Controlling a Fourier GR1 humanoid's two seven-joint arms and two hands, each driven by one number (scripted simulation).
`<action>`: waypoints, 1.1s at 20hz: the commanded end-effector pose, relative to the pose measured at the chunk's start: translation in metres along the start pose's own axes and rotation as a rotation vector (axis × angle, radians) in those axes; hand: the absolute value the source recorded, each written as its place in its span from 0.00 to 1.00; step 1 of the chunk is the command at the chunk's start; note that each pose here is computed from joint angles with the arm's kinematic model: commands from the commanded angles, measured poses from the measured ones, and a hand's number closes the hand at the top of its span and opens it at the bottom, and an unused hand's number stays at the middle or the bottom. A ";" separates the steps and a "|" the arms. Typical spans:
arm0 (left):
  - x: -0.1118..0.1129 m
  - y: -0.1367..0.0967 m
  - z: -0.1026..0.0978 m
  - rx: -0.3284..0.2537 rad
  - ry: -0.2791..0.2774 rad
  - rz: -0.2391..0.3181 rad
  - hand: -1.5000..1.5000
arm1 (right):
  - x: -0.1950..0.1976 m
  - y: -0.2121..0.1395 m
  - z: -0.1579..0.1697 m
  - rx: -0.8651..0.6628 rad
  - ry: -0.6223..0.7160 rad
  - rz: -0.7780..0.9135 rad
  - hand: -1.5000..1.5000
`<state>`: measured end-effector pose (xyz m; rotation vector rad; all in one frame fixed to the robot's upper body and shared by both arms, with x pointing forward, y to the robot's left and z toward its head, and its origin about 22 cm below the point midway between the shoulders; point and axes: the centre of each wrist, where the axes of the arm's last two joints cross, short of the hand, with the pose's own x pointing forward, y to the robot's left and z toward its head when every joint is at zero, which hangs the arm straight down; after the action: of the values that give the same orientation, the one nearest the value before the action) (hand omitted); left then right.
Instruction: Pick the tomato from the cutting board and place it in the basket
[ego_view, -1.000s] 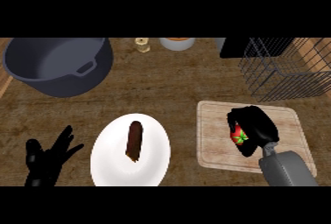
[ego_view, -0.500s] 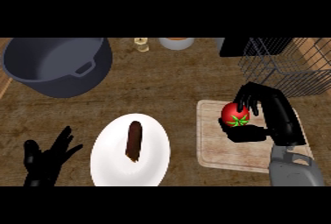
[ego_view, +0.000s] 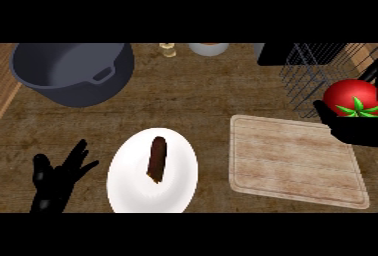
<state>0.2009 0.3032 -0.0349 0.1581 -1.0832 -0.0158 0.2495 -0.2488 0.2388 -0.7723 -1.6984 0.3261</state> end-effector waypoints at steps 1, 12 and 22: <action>-0.017 0.002 -0.006 -0.010 0.048 -0.025 0.50 | 0.032 -0.041 -0.022 -0.063 0.048 -0.029 1.00; -0.002 0.001 -0.007 -0.001 0.062 -0.007 0.50 | -0.013 -0.076 -0.099 -0.056 0.120 0.083 1.00; 0.003 -0.010 -0.014 -0.002 0.053 -0.028 0.50 | -0.094 -0.061 -0.142 -0.061 0.168 0.014 1.00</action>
<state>0.2111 0.2970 -0.0339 0.1532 -1.0944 -0.0411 0.3582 -0.3621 0.2618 -0.8613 -1.5644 0.2480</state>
